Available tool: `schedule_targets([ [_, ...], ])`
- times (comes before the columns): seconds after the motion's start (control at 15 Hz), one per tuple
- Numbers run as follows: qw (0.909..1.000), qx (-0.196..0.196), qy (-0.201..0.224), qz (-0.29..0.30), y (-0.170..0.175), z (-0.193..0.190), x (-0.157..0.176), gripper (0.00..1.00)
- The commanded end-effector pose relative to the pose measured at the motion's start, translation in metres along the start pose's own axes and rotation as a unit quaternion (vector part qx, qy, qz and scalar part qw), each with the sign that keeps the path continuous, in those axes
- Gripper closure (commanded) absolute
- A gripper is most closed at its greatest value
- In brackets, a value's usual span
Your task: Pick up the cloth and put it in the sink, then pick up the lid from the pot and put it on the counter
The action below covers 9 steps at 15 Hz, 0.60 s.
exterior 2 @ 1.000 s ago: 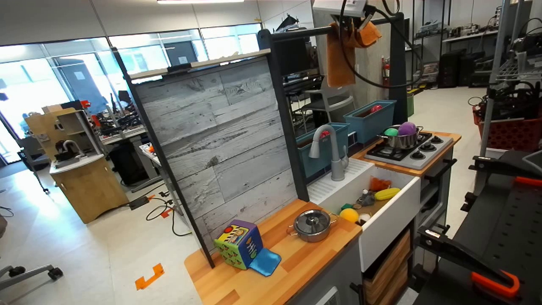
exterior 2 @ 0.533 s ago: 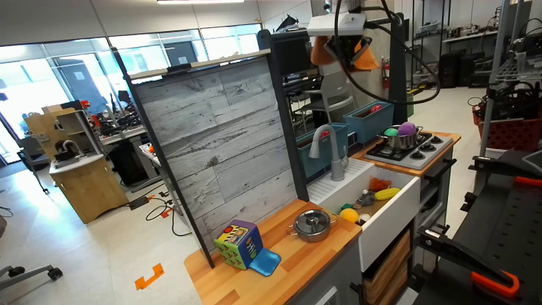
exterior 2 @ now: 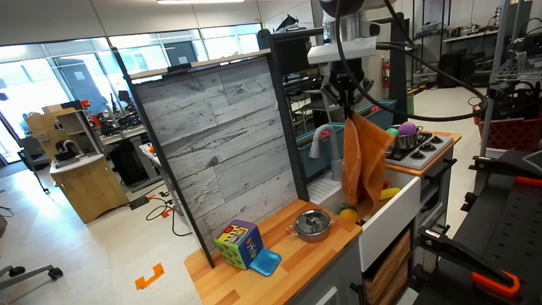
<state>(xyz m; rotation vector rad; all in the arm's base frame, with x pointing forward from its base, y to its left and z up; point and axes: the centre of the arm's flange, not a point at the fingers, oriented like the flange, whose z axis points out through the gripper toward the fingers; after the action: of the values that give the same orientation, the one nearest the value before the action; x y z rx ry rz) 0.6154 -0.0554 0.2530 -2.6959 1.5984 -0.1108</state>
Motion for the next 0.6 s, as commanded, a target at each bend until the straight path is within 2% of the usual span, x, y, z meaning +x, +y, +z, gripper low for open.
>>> schedule_targets([
  [0.0, 0.9947, -0.054, -0.085, -0.017, -0.001, 0.005, 0.012, 0.99],
  [0.27, 0.9756, -0.151, -0.16, 0.005, 0.006, 0.009, 0.024, 0.99],
  [0.53, 0.9457, -0.234, -0.222, 0.045, 0.015, 0.004, 0.039, 0.99],
])
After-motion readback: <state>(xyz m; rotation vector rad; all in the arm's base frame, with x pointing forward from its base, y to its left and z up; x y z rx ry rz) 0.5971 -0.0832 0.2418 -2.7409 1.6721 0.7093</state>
